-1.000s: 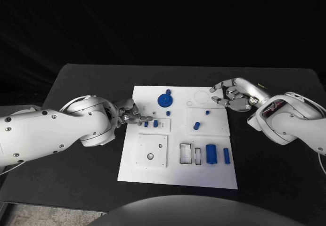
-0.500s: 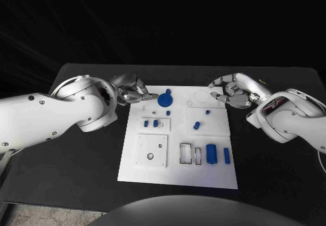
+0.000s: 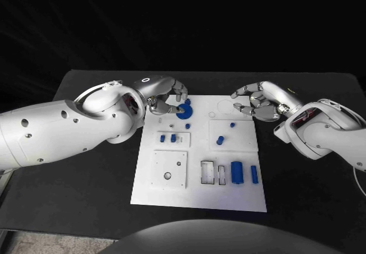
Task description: Assemble the parts on the task board
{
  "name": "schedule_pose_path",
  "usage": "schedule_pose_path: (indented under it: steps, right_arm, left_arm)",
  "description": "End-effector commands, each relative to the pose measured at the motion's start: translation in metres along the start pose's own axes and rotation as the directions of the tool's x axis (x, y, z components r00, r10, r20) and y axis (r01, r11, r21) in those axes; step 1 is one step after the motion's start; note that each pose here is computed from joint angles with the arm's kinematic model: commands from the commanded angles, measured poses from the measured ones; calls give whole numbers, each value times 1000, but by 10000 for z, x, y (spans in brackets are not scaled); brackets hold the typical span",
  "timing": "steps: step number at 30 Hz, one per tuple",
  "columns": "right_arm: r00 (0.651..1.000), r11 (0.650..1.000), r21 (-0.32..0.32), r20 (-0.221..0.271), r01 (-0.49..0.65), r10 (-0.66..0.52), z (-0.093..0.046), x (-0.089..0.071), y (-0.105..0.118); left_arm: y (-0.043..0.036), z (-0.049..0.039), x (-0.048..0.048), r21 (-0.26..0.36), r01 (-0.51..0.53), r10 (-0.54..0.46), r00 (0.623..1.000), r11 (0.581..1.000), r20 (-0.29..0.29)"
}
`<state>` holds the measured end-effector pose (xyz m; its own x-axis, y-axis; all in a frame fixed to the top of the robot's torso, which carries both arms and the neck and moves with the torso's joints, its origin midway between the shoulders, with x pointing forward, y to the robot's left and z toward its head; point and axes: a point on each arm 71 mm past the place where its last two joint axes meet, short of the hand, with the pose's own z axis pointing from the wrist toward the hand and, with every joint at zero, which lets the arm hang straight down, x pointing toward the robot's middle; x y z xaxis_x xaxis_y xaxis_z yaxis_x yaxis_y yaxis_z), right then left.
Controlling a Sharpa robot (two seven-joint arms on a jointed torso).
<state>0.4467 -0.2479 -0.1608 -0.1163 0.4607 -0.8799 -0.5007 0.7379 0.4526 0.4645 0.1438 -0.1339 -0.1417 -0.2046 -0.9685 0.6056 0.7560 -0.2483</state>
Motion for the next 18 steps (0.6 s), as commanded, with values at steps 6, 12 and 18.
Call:
schedule_pose_path:
  steps: [6, 12, 18]
  right_arm:
    - [1000, 999, -31, 9, -10, 10, -19, 2, 8]
    - [1000, 1000, -28, 8, -10, 10, -29, 2, -2]
    - [1000, 1000, -25, 8, -9, 10, -32, 3, -10]
  left_arm:
    - [-46, 52, 312, 120, -191, 205, 972, 974, -117]
    - [-20, 37, 364, 108, -201, 214, 968, 974, -128]
    - [-47, 29, 386, 113, -196, 211, 968, 974, -133]
